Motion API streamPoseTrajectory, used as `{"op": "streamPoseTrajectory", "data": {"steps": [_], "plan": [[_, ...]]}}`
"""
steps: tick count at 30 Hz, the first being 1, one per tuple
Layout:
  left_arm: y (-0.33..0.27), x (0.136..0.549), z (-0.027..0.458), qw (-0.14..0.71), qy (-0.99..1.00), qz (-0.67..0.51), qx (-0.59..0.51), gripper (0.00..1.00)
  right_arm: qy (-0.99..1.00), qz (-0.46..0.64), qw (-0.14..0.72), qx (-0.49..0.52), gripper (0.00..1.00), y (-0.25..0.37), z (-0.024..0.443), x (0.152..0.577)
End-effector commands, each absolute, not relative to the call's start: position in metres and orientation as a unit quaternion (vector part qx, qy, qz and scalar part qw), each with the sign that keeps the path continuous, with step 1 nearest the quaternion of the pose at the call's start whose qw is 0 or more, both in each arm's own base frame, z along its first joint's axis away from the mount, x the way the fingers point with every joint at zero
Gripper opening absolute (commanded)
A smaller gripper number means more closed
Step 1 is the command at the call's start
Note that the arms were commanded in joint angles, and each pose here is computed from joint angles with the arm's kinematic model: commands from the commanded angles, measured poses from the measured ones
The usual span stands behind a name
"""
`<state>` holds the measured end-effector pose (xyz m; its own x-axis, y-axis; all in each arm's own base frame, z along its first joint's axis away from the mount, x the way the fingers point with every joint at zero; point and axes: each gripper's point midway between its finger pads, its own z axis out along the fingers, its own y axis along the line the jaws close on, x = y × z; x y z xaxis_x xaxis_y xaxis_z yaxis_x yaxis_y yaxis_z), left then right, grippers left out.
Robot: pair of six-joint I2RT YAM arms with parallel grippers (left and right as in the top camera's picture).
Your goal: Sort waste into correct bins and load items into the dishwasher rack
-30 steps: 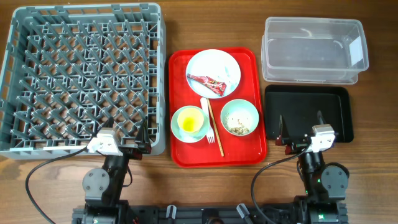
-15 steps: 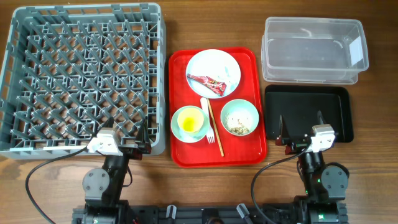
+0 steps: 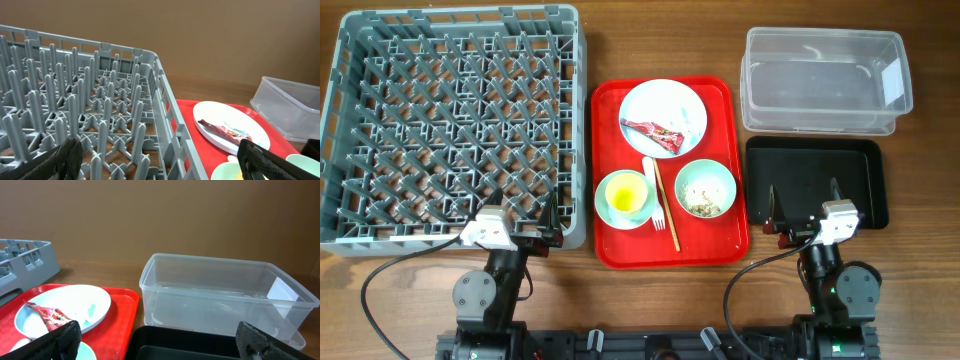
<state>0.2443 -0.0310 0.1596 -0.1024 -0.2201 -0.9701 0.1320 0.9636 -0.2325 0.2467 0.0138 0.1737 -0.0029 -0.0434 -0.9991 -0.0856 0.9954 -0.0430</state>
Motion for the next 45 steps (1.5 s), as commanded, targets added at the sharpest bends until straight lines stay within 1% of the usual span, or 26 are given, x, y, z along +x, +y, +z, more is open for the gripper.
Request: {"op": "streamPoseTrajectory", "data": {"steps": [1,5,9,12,14,18,23,26,28,30,39,42,45], "plan": [[-0.032,0.244,0.158,0.670,0.731,-0.127,-0.023,1.00,0.706,-0.003,0.707,-0.052,1.00,0.011,0.175,0.247],[-0.032,0.244,0.158,0.670,0.731,-0.128,-0.023,1.00,0.701,0.022,0.710,-0.061,1.00,0.019,0.177,0.246],[-0.032,0.244,0.158,0.669,0.730,-0.133,-0.030,1.00,0.709,0.059,0.702,-0.017,1.00,0.017,0.175,0.247],[-0.031,0.243,0.161,0.661,0.736,-0.141,-0.041,1.00,0.727,0.067,0.683,-0.007,1.00,0.017,0.173,0.248],[-0.028,0.244,0.159,0.640,0.756,-0.131,-0.050,1.00,0.743,0.068,0.666,-0.005,1.00,0.017,0.176,0.252],[-0.029,0.256,0.171,0.603,0.786,-0.126,-0.054,1.00,0.782,0.081,0.618,-0.007,0.99,0.021,0.194,0.268],[-0.034,0.280,0.188,0.513,0.848,-0.120,-0.057,1.00,0.862,0.086,0.500,-0.003,1.00,0.023,0.212,0.298],[-0.035,0.286,0.193,0.450,0.884,-0.114,-0.061,1.00,0.897,0.083,0.433,-0.039,1.00,0.028,0.218,0.311],[-0.036,0.284,0.196,0.408,0.904,-0.111,-0.064,1.00,0.905,0.106,0.411,-0.030,1.00,0.034,0.223,0.318],[-0.042,0.281,0.194,0.376,0.917,-0.123,-0.059,1.00,0.915,0.114,0.386,-0.023,1.00,0.036,0.213,0.313],[-0.045,0.279,0.193,0.369,0.918,-0.131,-0.058,1.00,0.903,0.183,0.383,-0.065,1.00,0.068,0.220,0.312],[-0.045,0.280,0.194,0.372,0.917,-0.131,-0.058,1.00,0.898,0.194,0.384,-0.095,1.00,0.090,0.240,0.328],[-0.040,0.281,0.194,0.373,0.916,-0.127,-0.071,1.00,0.899,0.200,0.369,-0.126,1.00,0.115,0.257,0.355]]}}
